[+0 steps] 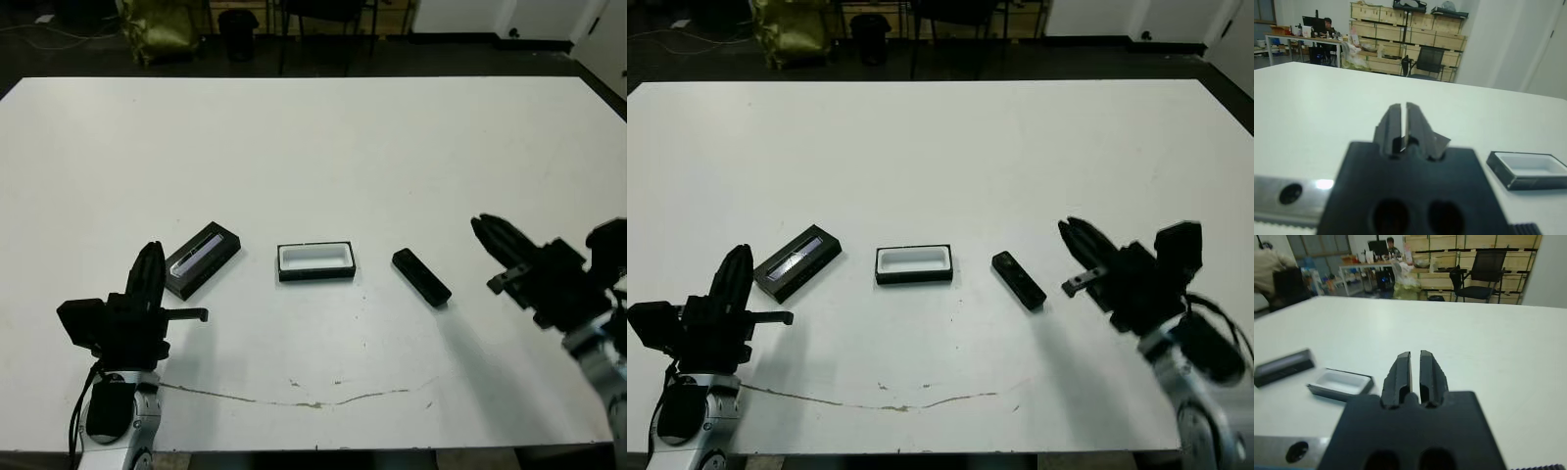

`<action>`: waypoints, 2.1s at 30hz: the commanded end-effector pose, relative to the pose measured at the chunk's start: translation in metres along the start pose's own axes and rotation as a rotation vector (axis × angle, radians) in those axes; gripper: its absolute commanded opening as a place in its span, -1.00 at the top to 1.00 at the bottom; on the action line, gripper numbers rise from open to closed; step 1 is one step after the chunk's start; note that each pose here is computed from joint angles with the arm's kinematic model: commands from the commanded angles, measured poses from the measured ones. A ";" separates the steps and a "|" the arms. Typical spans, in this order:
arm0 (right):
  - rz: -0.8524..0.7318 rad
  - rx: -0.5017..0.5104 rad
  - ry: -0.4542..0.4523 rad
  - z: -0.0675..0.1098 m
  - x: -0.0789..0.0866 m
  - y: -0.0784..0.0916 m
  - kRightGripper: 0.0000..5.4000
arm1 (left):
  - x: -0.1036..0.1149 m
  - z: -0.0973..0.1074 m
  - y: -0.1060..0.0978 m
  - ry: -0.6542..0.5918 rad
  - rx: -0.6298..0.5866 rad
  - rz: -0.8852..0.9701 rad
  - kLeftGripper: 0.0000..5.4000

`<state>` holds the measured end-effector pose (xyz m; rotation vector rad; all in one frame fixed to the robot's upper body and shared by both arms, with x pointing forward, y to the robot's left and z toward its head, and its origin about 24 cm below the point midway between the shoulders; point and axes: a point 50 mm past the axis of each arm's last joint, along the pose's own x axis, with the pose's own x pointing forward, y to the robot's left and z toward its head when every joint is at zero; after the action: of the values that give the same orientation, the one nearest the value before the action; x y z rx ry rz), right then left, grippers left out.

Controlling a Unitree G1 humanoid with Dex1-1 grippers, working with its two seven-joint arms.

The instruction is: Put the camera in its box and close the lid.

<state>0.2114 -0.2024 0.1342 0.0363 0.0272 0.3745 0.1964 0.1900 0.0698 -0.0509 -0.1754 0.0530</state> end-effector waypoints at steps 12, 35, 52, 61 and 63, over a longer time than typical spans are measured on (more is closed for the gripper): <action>-0.095 0.112 0.130 -0.038 -0.019 0.036 0.99 | -0.002 -0.004 0.000 0.034 0.014 0.000 1.00; -0.018 0.109 0.235 -0.040 -0.008 0.022 0.21 | -0.004 -0.007 0.000 0.039 0.018 0.010 1.00; -0.019 0.091 0.258 -0.083 0.002 0.016 -1.00 | -0.004 -0.008 0.001 0.047 0.020 0.016 1.00; -0.085 0.084 0.285 -0.082 0.003 0.018 -1.00 | -0.005 -0.007 -0.001 0.058 0.005 0.019 1.00; -0.088 0.077 0.292 -0.082 0.003 0.018 -1.00 | -0.005 -0.007 -0.001 0.055 0.005 0.017 1.00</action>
<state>0.2054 -0.1801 0.0553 0.0636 0.3046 0.3026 0.1957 0.1875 0.0682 -0.0484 -0.1562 0.0571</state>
